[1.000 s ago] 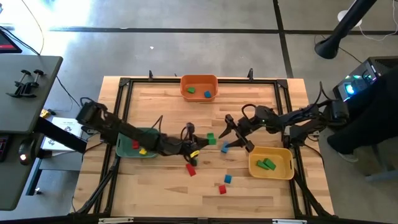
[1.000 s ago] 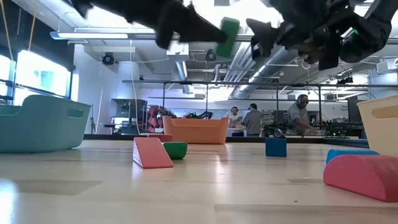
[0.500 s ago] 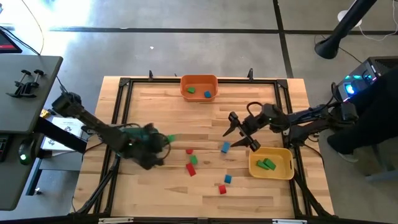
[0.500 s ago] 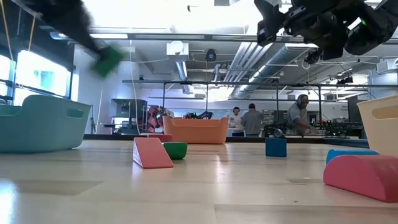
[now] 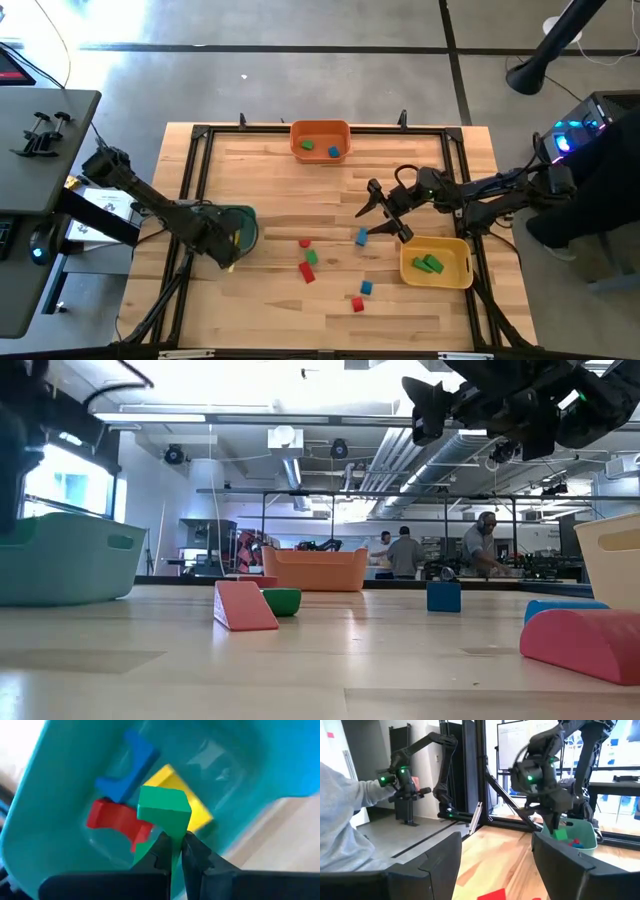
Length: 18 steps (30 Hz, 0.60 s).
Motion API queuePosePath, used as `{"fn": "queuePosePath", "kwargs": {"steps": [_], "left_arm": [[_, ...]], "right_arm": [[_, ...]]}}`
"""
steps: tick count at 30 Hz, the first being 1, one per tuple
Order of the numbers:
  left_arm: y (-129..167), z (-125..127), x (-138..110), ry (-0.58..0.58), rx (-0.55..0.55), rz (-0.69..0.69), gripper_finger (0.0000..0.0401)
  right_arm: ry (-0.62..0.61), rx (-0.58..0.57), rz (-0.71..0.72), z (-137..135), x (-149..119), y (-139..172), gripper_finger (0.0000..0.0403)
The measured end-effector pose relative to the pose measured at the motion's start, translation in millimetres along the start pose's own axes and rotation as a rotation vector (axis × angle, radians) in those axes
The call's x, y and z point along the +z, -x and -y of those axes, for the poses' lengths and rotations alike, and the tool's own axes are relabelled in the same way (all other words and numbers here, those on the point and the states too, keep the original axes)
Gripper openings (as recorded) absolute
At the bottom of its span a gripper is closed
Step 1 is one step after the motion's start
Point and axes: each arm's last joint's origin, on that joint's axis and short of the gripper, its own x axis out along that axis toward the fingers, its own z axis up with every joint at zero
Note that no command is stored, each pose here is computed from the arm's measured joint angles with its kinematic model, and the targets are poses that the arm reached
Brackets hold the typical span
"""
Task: Sort blocks by size
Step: Put the green arch block into the green bin
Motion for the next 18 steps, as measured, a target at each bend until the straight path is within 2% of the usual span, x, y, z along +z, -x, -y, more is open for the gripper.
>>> {"fn": "queuePosePath", "kwargs": {"steps": [3,9,18], "left_arm": [[-7.4,-4.6,4.2,-0.023,0.018,-0.014,0.0003],[-11.2,-7.5,17.1,-0.090,-0.032,-0.049,0.0021],[-10.6,-18.2,22.3,-0.102,-0.038,-0.168,0.0099]], "right_arm": [[-0.007,-0.001,-0.006,0.1,-0.7,0.0,0.0236],[-0.023,-0.002,-0.019,0.2,-2.2,0.0,0.0236],[-0.045,-0.007,-0.061,0.4,-6.9,0.2,0.0236]]}}
